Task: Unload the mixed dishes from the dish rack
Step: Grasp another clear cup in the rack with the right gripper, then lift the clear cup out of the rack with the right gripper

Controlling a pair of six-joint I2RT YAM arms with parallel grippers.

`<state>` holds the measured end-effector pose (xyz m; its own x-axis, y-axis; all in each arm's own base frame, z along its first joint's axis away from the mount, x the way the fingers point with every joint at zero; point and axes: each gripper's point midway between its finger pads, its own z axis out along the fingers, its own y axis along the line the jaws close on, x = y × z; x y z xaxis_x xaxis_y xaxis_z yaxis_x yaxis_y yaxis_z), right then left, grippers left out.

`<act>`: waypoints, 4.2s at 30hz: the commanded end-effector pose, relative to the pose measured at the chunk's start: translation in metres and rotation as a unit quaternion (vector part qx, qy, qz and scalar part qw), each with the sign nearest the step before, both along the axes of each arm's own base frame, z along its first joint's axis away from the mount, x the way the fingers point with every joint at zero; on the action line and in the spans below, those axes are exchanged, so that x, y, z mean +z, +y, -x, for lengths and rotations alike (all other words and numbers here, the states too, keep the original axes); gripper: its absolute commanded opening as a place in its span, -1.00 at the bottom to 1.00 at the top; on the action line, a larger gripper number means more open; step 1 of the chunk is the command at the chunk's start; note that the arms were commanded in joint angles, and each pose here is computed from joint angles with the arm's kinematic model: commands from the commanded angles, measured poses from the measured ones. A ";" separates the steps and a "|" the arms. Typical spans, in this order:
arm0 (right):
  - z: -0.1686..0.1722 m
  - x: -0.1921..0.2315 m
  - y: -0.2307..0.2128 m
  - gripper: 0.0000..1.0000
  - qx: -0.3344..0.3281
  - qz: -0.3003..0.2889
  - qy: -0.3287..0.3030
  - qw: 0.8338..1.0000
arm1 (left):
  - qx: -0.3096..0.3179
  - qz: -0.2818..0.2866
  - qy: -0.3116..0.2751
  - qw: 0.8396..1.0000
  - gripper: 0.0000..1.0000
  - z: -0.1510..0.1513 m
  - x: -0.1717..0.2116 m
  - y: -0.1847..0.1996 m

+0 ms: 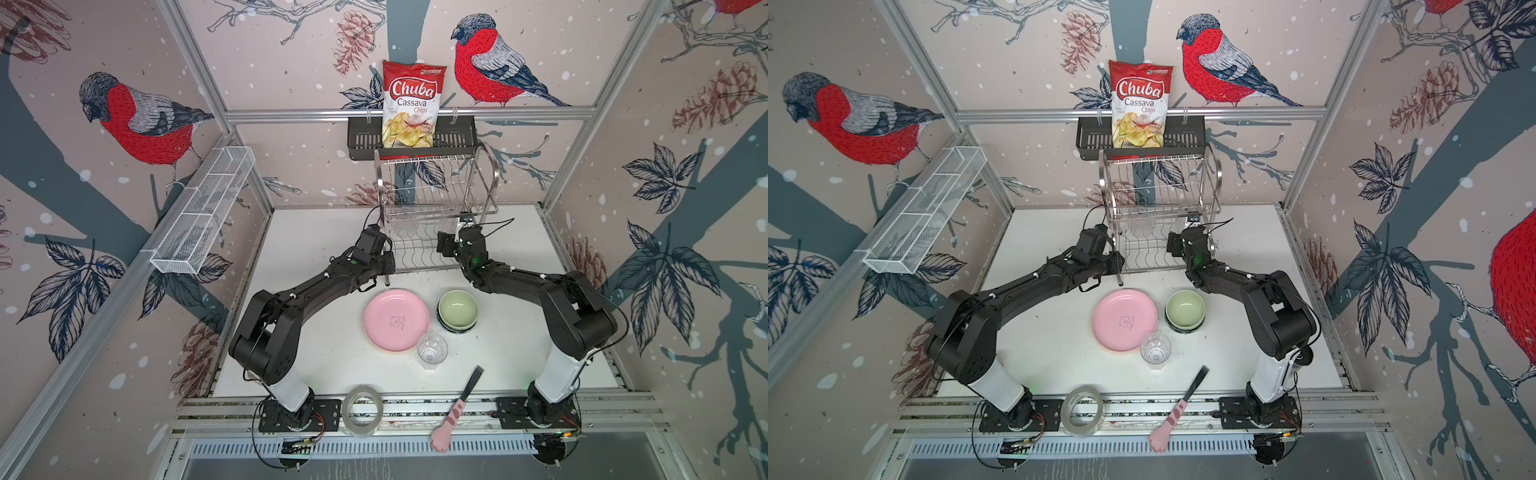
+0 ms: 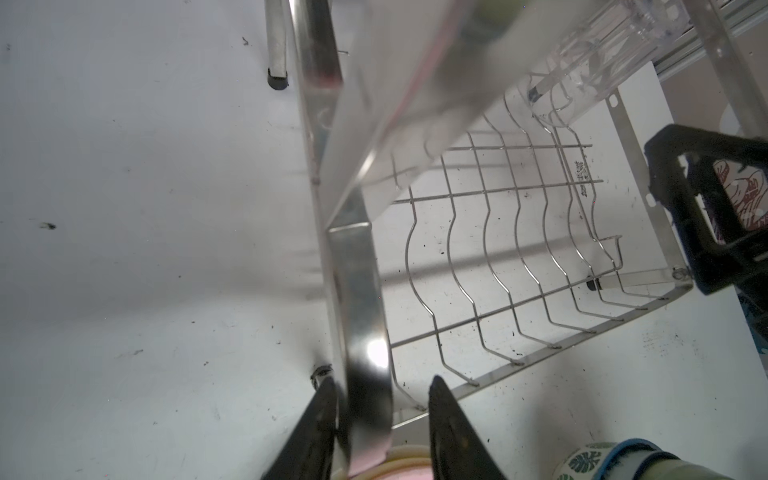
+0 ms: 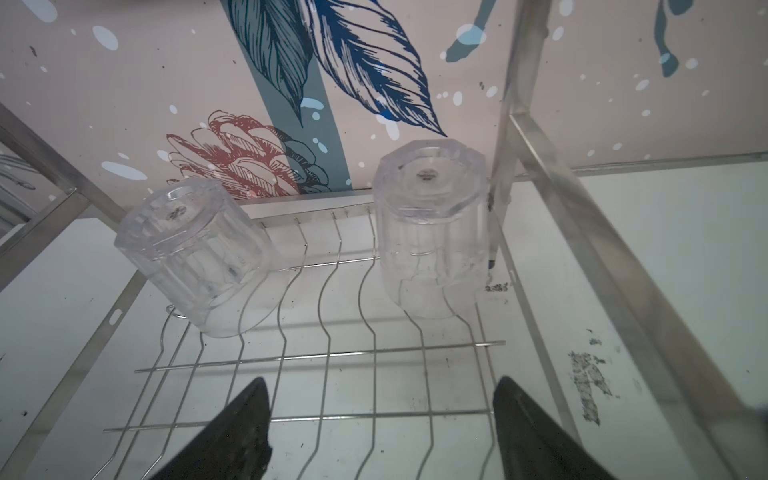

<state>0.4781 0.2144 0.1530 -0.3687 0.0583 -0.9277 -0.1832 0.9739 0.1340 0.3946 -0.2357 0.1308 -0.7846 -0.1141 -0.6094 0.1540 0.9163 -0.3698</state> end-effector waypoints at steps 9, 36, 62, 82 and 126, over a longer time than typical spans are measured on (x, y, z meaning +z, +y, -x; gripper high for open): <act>-0.037 0.012 0.001 0.74 -0.008 -0.004 -0.031 0.999 | -0.035 -0.004 0.025 0.999 -0.68 0.011 -0.001 -0.006; -0.113 -0.033 0.000 0.89 -0.042 -0.015 0.046 0.998 | -0.046 -0.002 0.032 0.998 -0.73 0.025 -0.003 -0.002; -0.092 -0.050 0.033 -0.35 0.039 -0.036 0.076 0.996 | -0.047 0.002 0.037 0.998 -0.73 0.022 -0.008 -0.006; -0.028 -0.015 0.090 -0.46 0.159 -0.199 0.112 0.961 | -0.039 0.012 0.035 0.999 -0.72 0.023 -0.012 -0.005; 0.048 0.046 0.040 -0.49 0.195 -0.410 0.094 0.886 | -0.025 0.004 0.031 0.999 -0.73 0.028 -0.012 0.004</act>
<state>0.4316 0.2550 0.1757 -0.6892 0.5022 -0.5223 -0.3183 0.4377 0.8409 0.3796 -0.2325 0.1272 -0.7704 -0.0408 -0.6363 0.2333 0.9107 -0.3408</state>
